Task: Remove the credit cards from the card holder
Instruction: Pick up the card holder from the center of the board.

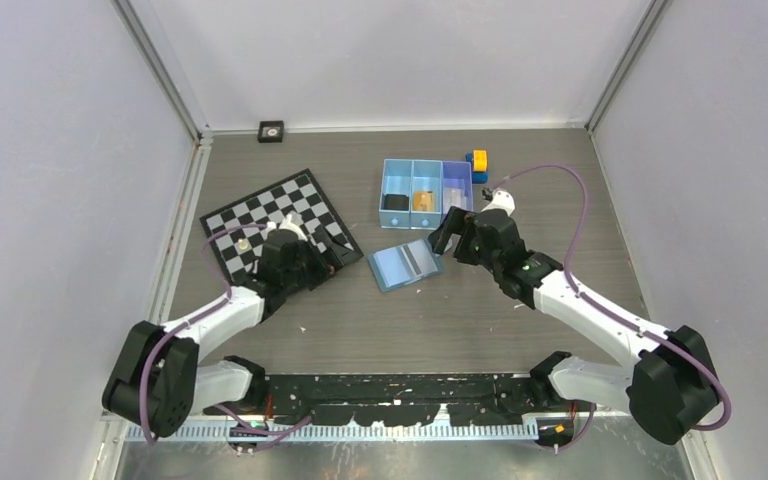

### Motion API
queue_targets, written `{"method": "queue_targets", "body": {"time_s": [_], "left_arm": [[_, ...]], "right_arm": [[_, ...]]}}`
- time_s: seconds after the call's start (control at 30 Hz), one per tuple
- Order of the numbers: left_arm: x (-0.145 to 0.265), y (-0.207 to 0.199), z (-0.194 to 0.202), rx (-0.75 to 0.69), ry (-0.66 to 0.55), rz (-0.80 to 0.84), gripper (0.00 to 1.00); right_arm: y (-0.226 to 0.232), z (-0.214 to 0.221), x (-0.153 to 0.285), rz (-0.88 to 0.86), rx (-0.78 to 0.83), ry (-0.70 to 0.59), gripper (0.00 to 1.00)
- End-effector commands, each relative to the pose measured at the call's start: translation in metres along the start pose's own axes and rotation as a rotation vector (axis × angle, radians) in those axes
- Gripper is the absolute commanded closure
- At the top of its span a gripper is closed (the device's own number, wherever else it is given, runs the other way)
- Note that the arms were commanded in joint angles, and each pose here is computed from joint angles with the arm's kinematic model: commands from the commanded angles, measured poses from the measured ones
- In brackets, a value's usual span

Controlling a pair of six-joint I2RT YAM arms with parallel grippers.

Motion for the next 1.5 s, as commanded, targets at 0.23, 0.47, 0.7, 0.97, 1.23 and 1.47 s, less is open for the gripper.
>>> {"method": "queue_targets", "body": {"time_s": [0.23, 0.47, 0.7, 0.97, 1.23, 1.47], "left_arm": [[-0.041, -0.023, 0.029, -0.15, 0.155, 0.11, 0.18], [-0.065, -0.015, 0.046, -0.093, 0.297, 0.092, 0.2], [-0.078, -0.018, 0.052, -0.081, 0.332, 0.132, 0.28], [-0.091, -0.024, 0.061, -0.112, 0.359, 0.154, 0.33], [-0.097, -0.029, 0.061, -0.141, 0.362, 0.169, 0.39], [-0.102, -0.029, 0.058, -0.158, 0.345, 0.156, 0.41]], "right_arm": [[-0.001, 0.015, -0.036, 0.003, -0.023, 0.079, 0.08], [-0.01, 0.029, -0.057, 0.047, -0.03, 0.122, 0.13], [-0.014, 0.034, -0.078, 0.095, -0.003, 0.141, 0.17], [-0.022, 0.04, -0.095, 0.145, 0.023, 0.163, 0.18], [-0.02, 0.054, -0.1, 0.105, -0.02, 0.233, 0.27], [-0.018, 0.06, -0.098, 0.081, -0.037, 0.263, 0.33]]}}
Point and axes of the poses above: each gripper's point midway between its finger pads, its own x axis back along the fingers, its own y axis along the line the jaws close on, z = x × y, the point moved 5 cm from there along x, back along the fingers, and after that the axes turned 6 degrees about -x, right-handed, at the moved point
